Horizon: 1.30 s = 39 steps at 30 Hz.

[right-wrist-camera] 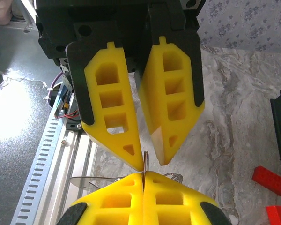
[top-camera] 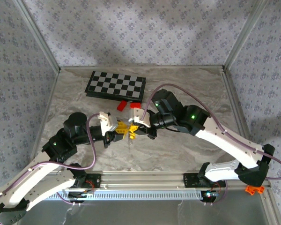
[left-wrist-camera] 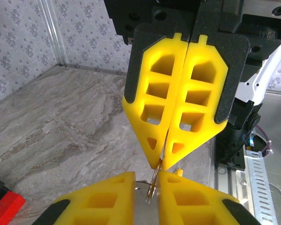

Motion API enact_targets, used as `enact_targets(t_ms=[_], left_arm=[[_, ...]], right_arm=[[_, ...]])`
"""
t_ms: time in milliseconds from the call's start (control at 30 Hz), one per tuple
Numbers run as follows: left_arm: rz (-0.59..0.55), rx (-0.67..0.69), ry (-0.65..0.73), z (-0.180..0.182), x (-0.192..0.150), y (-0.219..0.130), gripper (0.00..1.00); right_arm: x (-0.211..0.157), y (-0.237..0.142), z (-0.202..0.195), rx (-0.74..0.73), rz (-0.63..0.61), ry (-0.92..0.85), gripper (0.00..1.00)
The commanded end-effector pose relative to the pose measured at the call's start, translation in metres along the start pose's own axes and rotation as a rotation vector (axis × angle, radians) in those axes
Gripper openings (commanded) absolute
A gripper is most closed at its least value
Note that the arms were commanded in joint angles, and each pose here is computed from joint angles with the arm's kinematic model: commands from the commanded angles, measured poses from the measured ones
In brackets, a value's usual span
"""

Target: Put the keys on the keyring

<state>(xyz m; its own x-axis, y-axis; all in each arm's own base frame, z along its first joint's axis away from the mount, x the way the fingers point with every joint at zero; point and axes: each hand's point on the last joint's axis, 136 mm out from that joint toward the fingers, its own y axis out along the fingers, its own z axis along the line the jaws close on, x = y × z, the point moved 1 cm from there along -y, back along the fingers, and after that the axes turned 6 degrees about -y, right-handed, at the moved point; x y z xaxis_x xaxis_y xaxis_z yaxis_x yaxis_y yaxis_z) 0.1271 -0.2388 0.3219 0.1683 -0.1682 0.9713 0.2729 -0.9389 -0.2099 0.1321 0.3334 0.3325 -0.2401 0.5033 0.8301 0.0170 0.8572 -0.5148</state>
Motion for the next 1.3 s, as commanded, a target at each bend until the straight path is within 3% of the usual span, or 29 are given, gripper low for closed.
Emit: enact_targets(t_ms=[0, 300, 433, 567, 700, 767, 1033, 1267], left_arm=[[-0.018, -0.024, 0.006, -0.005, 0.005, -0.001, 0.16], [-0.037, -0.043, 0.001, -0.009, 0.009, -0.002, 0.09], [-0.063, -0.053, -0.004, -0.011, 0.011, -0.004, 0.00], [-0.105, -0.050, -0.004, -0.012, 0.016, -0.008, 0.00], [-0.181, -0.059, -0.015, -0.014, 0.026, -0.010, 0.00], [-0.212, -0.069, -0.017, -0.015, 0.029, -0.011, 0.00], [-0.306, -0.095, -0.001, -0.019, 0.044, -0.014, 0.00], [-0.365, -0.137, -0.002, -0.025, 0.057, -0.016, 0.00]], right_arm=[[0.015, -0.011, 0.000, -0.024, -0.053, -0.051, 0.00], [0.016, -0.010, 0.000, -0.023, -0.061, -0.054, 0.00], [0.016, -0.009, -0.001, -0.027, -0.063, -0.054, 0.00], [0.017, -0.009, -0.002, -0.032, -0.072, -0.048, 0.01], [0.022, -0.010, -0.004, -0.049, -0.109, -0.033, 0.24], [0.023, -0.011, -0.002, -0.049, -0.128, -0.029, 0.28], [0.032, -0.021, -0.004, -0.058, -0.243, 0.029, 0.28], [0.033, -0.028, -0.006, -0.078, -0.268, 0.048, 0.30]])
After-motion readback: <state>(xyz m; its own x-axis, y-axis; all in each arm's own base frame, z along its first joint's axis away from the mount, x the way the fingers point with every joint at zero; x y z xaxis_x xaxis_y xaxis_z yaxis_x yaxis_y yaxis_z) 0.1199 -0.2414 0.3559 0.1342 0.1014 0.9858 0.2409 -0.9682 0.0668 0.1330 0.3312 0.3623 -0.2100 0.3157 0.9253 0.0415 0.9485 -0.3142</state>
